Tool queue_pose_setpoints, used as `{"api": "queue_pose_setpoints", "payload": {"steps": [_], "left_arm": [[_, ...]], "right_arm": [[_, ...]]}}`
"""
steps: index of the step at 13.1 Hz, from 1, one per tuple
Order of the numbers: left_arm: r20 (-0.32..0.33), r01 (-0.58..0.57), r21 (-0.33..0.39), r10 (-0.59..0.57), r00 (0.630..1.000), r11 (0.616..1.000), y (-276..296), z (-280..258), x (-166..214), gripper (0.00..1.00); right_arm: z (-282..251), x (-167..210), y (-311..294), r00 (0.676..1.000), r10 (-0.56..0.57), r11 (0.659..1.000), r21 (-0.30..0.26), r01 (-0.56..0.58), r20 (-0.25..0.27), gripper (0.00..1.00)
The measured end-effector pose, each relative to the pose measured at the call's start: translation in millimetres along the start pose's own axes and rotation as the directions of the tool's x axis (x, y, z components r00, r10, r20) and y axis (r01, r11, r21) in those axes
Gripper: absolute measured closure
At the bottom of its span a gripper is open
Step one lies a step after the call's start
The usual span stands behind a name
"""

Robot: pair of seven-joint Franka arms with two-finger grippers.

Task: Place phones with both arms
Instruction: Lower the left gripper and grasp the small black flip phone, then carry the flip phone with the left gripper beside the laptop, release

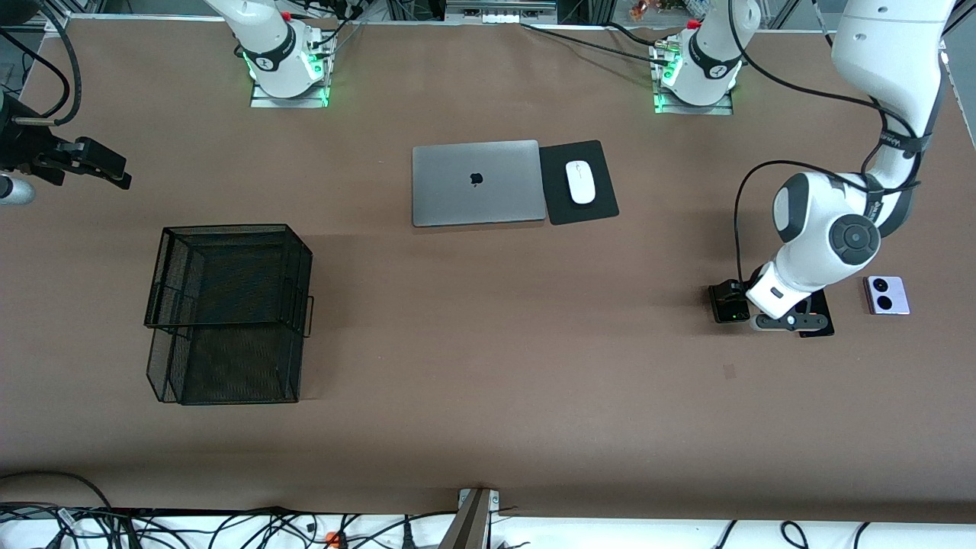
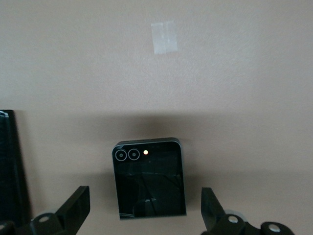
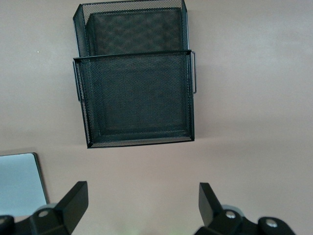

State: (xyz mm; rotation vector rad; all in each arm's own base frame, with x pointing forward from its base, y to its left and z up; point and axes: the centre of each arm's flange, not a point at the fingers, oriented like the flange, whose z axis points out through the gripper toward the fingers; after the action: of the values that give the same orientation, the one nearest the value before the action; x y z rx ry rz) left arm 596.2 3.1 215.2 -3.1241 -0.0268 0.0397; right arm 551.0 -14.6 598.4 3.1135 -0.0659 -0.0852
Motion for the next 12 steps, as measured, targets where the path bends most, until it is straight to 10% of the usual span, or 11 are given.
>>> {"api": "queue_pose_setpoints", "payload": {"steps": [10, 12], "left_arm": [[0.026, 0.009, -0.008, -0.009, 1.000, 1.000, -4, 56, -9, 0.00], [0.019, 0.012, -0.009, -0.012, 1.000, 1.000, -3, 52, -8, 0.18]], "right_arm": [[0, 0, 0, 1.000, 0.000, 1.000, 0.000, 0.000, 0.000, 0.00], [0, 0, 0, 1.000, 0.000, 1.000, 0.000, 0.000, 0.000, 0.00]]}}
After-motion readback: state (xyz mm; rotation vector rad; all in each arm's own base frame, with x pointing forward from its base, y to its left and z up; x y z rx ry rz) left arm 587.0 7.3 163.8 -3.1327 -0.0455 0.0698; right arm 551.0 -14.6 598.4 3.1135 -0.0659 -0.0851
